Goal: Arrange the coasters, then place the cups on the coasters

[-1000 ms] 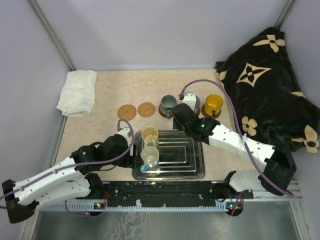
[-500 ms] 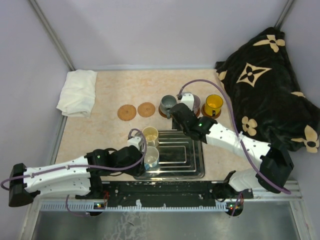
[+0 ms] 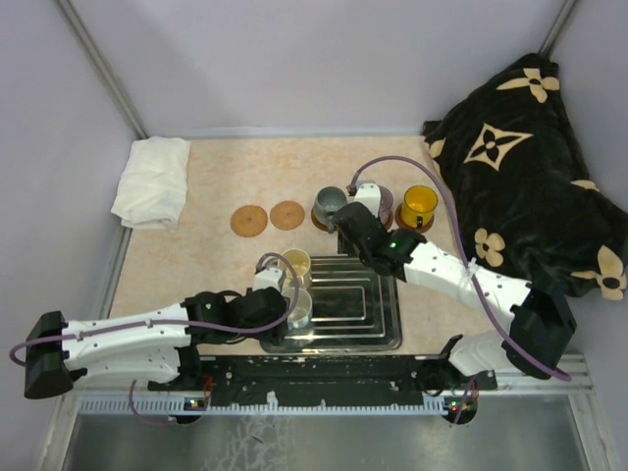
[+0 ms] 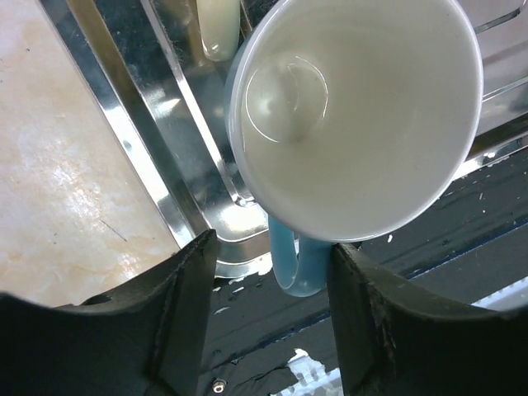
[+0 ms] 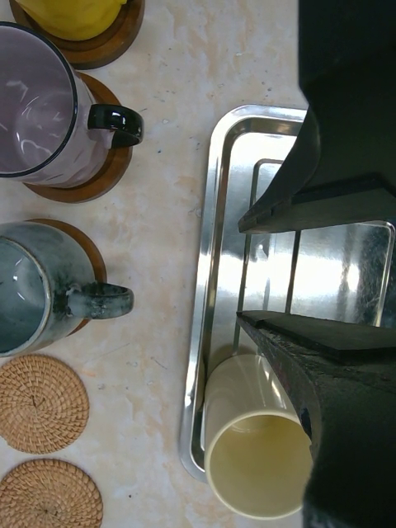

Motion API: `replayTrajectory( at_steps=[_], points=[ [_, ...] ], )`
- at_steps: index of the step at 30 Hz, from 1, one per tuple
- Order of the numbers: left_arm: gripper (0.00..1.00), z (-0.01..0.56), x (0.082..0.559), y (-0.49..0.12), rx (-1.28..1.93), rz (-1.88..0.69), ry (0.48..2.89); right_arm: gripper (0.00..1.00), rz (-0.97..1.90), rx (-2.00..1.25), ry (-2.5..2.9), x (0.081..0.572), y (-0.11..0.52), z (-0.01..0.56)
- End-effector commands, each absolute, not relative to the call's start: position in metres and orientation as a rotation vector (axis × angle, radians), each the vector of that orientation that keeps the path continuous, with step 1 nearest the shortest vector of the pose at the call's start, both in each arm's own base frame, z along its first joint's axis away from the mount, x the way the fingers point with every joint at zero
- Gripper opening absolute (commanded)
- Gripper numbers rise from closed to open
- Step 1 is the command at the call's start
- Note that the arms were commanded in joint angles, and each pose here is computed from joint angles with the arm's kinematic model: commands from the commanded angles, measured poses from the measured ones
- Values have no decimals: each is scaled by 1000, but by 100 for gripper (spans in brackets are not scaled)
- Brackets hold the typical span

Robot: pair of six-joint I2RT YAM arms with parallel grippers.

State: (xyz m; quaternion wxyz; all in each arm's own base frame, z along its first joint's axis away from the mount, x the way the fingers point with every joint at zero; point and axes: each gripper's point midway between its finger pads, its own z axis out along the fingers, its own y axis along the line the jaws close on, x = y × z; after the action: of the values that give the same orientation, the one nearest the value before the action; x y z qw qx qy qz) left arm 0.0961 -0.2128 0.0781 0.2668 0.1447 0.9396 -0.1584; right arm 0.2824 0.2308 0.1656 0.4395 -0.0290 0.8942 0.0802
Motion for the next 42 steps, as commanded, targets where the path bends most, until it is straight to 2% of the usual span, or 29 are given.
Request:
replayTrajectory(
  at_steps=[1, 12, 15, 18, 34, 37, 42],
  points=[
    [60, 90, 105, -221, 382, -443, 2478, 43, 227, -35, 2172, 291, 231, 181],
    [62, 87, 105, -228, 417, -442, 2476, 43, 233, -34, 2172, 291, 231, 179],
    [49, 86, 105, -229, 430, -445, 2481, 43, 231, -34, 2173, 291, 231, 179],
    [28, 85, 104, -230, 428, -446, 2484, 43, 232, -37, 2175, 290, 231, 178],
    [3, 86, 69, -224, 524, -496, 2541, 40, 255, -35, 2183, 289, 234, 173],
    [0, 106, 71, -226, 514, -485, 2494, 39, 252, -33, 2181, 290, 234, 173],
    [0, 168, 100, -233, 452, -461, 2325, 37, 235, -2, 2136, 292, 226, 180]
  ],
)
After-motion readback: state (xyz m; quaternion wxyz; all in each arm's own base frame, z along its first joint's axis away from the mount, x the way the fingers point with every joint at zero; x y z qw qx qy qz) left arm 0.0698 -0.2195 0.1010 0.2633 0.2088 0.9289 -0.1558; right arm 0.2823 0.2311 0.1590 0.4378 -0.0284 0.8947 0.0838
